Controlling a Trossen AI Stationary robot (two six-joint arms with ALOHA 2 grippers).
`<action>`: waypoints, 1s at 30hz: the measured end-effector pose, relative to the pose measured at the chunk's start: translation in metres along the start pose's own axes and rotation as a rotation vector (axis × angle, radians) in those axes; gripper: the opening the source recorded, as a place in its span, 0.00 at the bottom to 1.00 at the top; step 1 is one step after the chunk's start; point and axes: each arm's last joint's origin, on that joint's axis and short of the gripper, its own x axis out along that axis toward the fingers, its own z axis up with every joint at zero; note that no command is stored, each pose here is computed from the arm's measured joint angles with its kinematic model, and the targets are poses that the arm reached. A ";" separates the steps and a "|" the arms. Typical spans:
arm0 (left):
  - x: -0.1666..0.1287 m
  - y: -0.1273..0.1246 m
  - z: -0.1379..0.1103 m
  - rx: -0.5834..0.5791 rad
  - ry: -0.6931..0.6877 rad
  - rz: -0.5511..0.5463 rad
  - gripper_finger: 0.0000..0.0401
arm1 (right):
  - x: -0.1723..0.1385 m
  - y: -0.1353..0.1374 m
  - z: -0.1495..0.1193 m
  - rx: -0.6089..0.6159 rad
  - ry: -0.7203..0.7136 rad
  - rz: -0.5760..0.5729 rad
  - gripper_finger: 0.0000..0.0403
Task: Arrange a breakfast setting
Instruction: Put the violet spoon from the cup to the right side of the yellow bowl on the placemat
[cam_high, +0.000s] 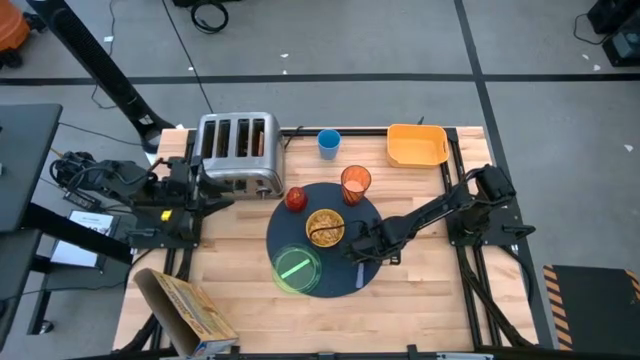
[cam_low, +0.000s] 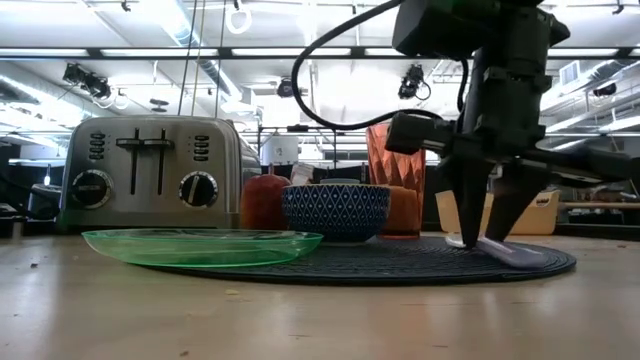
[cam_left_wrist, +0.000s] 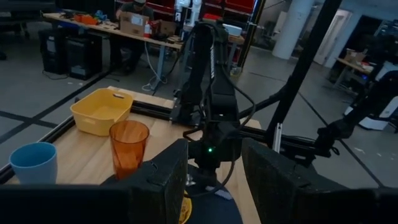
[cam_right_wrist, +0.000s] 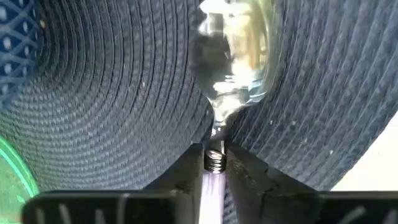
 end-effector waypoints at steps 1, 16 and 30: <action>0.000 0.000 0.000 0.000 0.000 -0.001 0.40 | 0.000 0.000 0.001 0.001 -0.002 -0.003 0.16; 0.000 0.000 -0.001 0.015 0.010 0.000 0.40 | -0.005 0.005 0.028 -0.097 -0.031 -0.031 0.13; 0.000 0.000 -0.001 0.004 0.010 0.000 0.40 | -0.005 0.007 0.040 -0.165 -0.044 -0.051 0.19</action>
